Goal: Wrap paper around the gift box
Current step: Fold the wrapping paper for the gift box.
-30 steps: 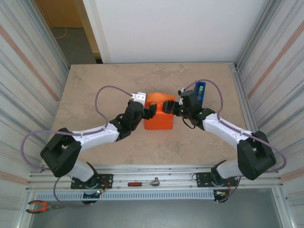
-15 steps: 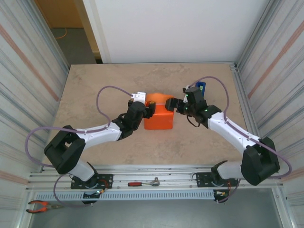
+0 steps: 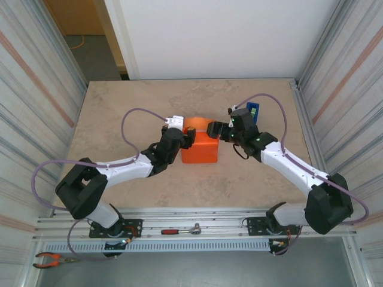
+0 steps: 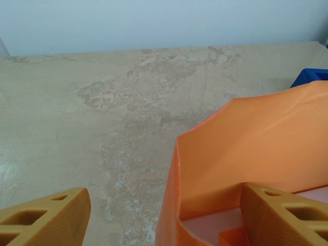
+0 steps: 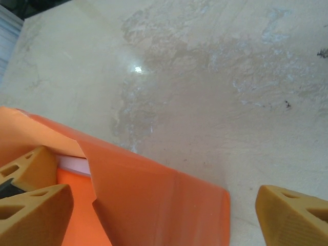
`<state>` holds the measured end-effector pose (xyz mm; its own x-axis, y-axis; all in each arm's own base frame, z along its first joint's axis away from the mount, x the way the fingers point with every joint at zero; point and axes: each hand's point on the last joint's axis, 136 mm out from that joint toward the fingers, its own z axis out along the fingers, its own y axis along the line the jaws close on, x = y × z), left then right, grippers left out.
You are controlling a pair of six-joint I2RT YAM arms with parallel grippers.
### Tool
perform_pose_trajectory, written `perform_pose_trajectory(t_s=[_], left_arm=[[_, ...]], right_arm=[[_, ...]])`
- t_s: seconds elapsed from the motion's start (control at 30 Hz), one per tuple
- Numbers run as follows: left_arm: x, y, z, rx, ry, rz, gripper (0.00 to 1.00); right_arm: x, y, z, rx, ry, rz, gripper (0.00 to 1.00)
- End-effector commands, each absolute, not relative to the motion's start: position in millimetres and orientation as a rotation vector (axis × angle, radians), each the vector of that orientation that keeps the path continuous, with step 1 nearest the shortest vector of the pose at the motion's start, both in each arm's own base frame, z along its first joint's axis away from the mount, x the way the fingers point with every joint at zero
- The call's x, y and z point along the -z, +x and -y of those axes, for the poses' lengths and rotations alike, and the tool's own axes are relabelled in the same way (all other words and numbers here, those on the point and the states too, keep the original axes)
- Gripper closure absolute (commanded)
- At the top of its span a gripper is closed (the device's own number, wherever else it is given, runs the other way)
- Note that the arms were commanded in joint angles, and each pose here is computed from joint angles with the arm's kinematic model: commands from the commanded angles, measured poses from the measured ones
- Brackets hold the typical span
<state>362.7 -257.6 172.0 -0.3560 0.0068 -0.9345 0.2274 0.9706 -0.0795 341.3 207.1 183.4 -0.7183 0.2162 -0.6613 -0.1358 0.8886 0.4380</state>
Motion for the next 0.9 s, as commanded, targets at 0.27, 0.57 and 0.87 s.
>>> perform_pose_trajectory(t_s=[0.27,0.57,0.87], left_arm=[[-154,356,253,0.165,0.195,-1.974,0.36],[-164,360,267,0.183,0.233,-1.943,0.58],[-161,360,274,0.193,0.242,-1.939,0.75]], right_arm=[[-128,348,-201,-0.402,0.091,-2.314,0.3],[-124,337,-201,-0.33,0.06,-2.321,0.38],[-124,336,-215,-0.329,0.024,-2.334,0.54]])
